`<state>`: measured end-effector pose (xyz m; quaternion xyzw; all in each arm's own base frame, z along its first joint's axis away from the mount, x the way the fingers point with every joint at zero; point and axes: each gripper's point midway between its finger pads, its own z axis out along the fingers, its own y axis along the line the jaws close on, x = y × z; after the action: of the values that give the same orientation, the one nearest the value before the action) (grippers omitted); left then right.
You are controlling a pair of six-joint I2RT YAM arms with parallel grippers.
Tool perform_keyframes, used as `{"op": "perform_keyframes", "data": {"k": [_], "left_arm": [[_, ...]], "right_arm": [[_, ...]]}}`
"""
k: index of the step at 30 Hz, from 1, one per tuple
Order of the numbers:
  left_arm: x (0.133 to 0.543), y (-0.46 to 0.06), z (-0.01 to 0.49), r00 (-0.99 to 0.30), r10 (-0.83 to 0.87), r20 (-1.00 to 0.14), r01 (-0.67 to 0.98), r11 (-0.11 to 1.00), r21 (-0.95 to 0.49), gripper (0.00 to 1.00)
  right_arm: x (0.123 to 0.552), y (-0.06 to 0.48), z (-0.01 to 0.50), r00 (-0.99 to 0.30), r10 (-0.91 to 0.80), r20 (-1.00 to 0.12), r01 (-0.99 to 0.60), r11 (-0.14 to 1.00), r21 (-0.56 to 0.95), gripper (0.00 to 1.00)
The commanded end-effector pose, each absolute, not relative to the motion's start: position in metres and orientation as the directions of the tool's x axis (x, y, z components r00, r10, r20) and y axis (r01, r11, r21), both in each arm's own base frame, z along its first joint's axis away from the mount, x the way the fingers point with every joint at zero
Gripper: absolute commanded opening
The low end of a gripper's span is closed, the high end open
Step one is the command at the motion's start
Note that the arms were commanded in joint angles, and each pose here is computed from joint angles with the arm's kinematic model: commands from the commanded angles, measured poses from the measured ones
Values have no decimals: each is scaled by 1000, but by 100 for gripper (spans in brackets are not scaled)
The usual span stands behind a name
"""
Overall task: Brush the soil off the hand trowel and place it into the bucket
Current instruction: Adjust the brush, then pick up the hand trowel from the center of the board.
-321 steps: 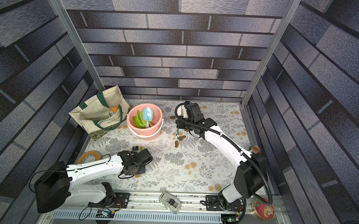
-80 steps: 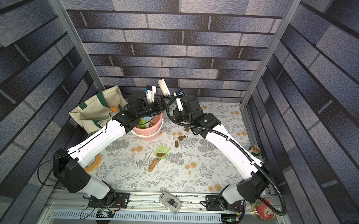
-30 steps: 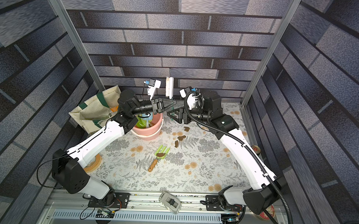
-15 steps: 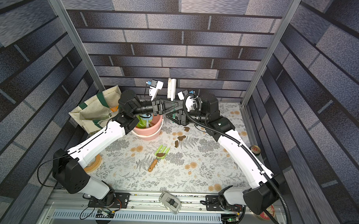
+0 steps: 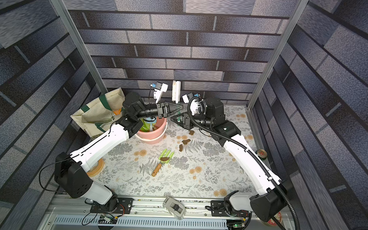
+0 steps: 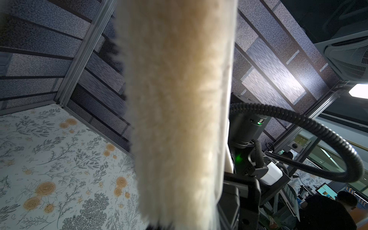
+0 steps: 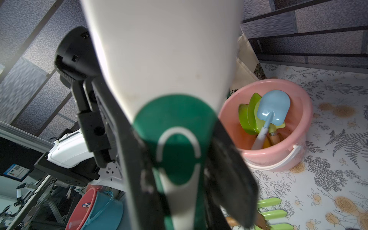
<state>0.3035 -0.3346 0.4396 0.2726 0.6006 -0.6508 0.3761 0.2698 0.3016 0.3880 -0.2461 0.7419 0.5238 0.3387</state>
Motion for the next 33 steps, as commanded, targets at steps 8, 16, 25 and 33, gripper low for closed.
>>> {"op": "perform_keyframes", "data": {"k": [8, 16, 25, 33], "left_arm": [[316, -285, 393, -522, -114, -845, 732, 448, -513, 80], [258, -233, 236, -721, 233, -652, 517, 808, -283, 81], [189, -192, 103, -805, 331, -492, 395, 918, -29, 77], [177, -207, 61, -799, 439, -411, 481, 877, 2, 70]], "right_arm": [[306, 265, 330, -710, -69, -700, -549, 677, 491, 0], [316, 236, 256, -793, -168, -585, -419, 848, 325, 0], [281, 234, 198, -852, -265, -452, -413, 871, 268, 0], [267, 237, 184, -871, -273, -409, -413, 858, 306, 0]]}}
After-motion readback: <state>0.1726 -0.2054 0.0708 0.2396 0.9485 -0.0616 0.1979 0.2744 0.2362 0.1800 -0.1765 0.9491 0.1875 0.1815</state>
